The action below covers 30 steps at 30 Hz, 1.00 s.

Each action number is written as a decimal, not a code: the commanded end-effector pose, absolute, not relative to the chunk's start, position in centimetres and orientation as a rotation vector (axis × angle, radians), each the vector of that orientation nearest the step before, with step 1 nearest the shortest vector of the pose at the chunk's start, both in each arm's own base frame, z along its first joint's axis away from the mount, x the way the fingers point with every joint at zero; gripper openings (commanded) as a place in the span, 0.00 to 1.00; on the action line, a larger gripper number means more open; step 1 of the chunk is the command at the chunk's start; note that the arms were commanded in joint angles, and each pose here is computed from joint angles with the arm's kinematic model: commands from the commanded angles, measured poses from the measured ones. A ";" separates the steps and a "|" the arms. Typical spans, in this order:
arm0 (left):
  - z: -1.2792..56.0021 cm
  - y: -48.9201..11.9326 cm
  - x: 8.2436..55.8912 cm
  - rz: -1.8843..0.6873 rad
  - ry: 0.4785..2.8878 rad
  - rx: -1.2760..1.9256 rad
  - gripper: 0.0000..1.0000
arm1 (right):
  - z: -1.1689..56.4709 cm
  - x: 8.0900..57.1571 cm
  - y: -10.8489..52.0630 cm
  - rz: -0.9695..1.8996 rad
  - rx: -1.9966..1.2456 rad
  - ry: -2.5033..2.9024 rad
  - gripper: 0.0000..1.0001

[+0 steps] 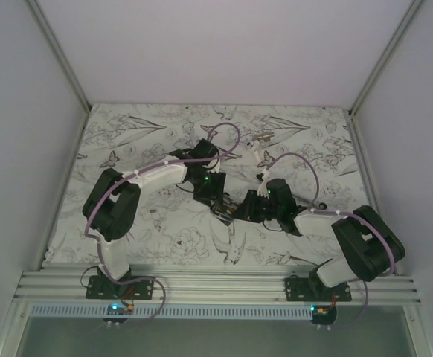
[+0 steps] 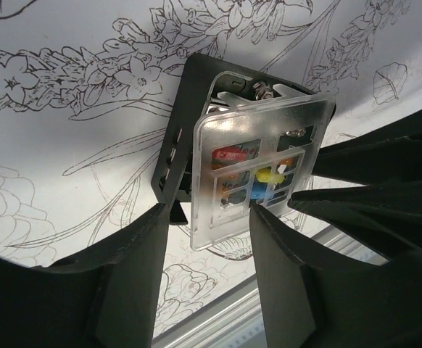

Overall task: Snap on the fuse box
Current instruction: Close the fuse box cover on the fuse box base.

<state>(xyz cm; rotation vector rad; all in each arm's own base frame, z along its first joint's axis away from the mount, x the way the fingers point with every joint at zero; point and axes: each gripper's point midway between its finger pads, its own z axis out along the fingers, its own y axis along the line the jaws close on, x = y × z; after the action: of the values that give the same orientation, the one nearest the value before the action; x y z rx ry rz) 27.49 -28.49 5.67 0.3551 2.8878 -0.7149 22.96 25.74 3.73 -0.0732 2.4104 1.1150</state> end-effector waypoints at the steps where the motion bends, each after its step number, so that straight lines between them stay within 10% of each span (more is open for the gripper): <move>1: 4.3 -27.9 26.9 -0.705 2.946 0.321 0.51 | 5.5 24.5 26.7 1.116 -0.072 2.346 0.36; 30: 6.1 -28.9 21.9 -0.782 2.946 0.174 0.70 | 5.9 23.4 21.8 0.805 0.004 2.391 0.61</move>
<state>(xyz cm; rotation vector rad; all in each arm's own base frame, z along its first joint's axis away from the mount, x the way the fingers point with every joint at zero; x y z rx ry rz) 21.81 -29.86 5.69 0.2053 2.9695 -0.8449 23.28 22.15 5.57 0.0127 2.4004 0.8421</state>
